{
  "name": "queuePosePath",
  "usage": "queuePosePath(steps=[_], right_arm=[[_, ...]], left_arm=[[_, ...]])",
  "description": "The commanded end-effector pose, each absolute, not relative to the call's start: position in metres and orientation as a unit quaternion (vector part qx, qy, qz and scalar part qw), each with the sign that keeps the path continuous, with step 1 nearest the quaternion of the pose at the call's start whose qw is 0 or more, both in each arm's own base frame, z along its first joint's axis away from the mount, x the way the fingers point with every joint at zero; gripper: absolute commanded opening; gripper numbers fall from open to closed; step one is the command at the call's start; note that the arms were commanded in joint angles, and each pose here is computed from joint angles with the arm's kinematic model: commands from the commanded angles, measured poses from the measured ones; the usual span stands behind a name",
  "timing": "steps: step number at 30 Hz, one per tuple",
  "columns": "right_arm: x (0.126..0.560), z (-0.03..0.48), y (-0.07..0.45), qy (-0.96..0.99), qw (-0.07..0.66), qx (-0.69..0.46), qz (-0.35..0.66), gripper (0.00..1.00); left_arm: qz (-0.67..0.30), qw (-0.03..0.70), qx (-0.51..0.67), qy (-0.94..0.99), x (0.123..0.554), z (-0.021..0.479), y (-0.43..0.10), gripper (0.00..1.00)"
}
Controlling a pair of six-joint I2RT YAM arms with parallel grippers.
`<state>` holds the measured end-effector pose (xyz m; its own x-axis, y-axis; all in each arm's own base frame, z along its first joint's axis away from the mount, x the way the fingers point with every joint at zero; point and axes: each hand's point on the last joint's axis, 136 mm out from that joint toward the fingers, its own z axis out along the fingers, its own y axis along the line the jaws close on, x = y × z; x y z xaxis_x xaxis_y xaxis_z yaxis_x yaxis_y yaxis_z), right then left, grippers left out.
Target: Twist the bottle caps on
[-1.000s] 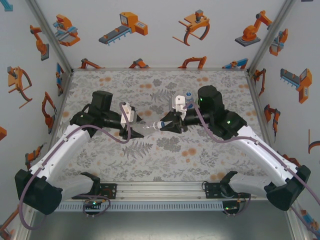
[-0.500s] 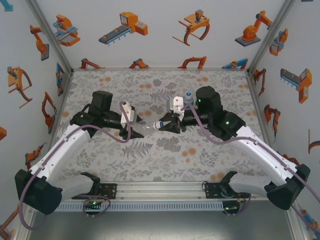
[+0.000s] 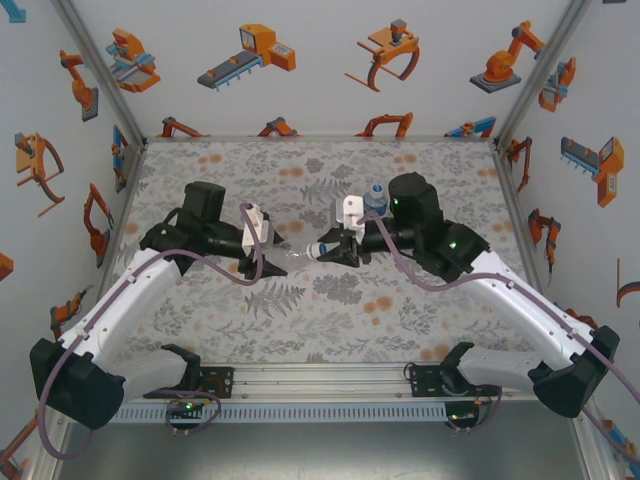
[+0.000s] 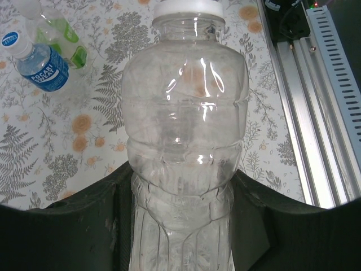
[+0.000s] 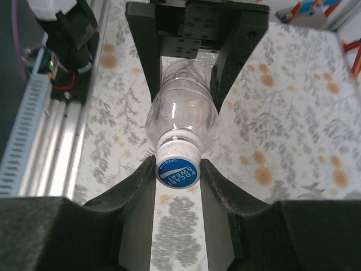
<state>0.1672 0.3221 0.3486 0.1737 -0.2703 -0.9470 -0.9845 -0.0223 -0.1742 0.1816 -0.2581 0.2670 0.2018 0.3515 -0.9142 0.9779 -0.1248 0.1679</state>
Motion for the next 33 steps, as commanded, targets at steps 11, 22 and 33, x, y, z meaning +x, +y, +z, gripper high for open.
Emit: queuePosePath(steps=[11, 22, 33], right_arm=[[0.231, 0.285, 0.314, 0.839, 0.189, 0.025, 0.51, 0.0], [0.231, 0.273, 0.32, 0.845, 0.124, 0.09, 0.513, 0.14], [0.237, 0.35, 0.298, 0.817, 0.327, -0.114, 0.46, 0.65]], left_arm=[[-0.356, 0.458, 0.639, 0.506, 0.19, 0.281, -0.26, 0.0], [-0.355, 0.459, 0.637, 0.507, 0.191, 0.281, -0.26, 0.0], [-0.355, 0.458, 0.636, 0.509, 0.191, 0.28, -0.26, 0.0]])
